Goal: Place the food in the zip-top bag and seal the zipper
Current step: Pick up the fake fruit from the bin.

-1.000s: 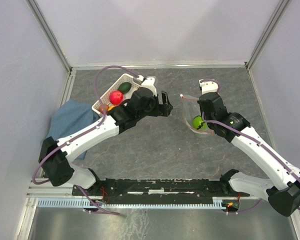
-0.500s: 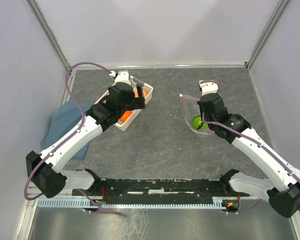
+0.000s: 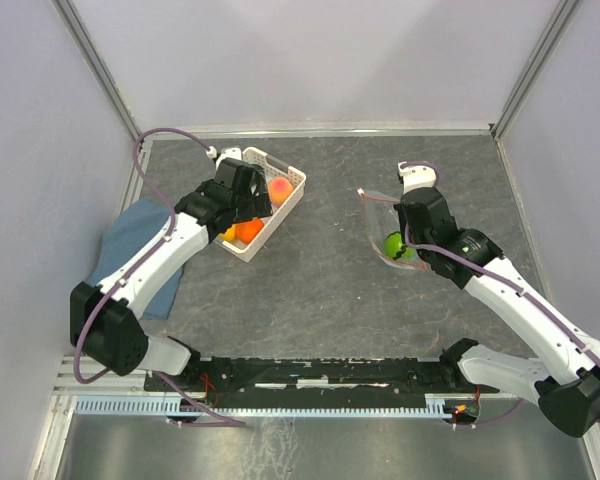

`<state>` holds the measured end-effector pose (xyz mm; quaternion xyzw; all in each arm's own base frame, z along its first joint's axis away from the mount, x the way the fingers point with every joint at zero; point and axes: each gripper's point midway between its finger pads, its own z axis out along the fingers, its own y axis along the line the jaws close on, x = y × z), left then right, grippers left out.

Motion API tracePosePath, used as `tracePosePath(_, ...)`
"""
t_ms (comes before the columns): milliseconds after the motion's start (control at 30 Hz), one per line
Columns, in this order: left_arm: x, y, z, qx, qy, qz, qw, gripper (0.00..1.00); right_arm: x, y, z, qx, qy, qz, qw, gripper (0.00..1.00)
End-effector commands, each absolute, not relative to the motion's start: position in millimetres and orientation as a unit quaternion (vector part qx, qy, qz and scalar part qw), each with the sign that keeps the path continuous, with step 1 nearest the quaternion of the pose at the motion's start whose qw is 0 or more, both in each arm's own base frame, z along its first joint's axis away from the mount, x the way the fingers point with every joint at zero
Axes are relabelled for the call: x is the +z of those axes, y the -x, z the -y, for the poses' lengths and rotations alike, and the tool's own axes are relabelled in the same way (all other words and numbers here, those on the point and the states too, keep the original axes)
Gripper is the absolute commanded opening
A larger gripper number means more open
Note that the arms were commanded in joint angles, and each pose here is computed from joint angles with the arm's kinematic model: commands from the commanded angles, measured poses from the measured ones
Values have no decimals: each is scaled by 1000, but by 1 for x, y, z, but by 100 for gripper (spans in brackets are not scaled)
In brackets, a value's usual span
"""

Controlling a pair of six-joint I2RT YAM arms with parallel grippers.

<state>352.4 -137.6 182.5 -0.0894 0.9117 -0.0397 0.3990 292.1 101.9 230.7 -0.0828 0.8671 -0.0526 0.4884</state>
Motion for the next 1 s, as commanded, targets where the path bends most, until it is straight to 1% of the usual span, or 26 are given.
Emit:
tracePosePath(0,171,-364,127,-22,184,-906,380,96,243,-296,-104,-37,71,-854,514,1)
tracePosePath(100,158,-369,121,11,223,-905,362,100,242,-295,-104,-36,72,-854,513,1)
tracePosePath(200,142,-372,114,39,252,-904,344,100,243,-294,-104,-34,71,-853,516,1)
tracePosePath(300,123,-376,122,33,264,-909,321,99,242,-295,-106,-31,73,-853,515,1)
tracePosePath(567,93,-392,121,35,296,-906,302,100,238,-295,-108,-26,77,-855,512,1)
tracePosePath(767,69,-401,128,23,298,-913,276,99,237,-296,-110,-25,78,-856,511,1)
tracePosePath(867,59,-401,133,18,294,-918,264,98,237,-296,-109,-27,77,-855,512,1)
tracePosePath(967,61,-402,132,20,292,-918,266,92,238,-296,-108,-28,76,-855,512,1)
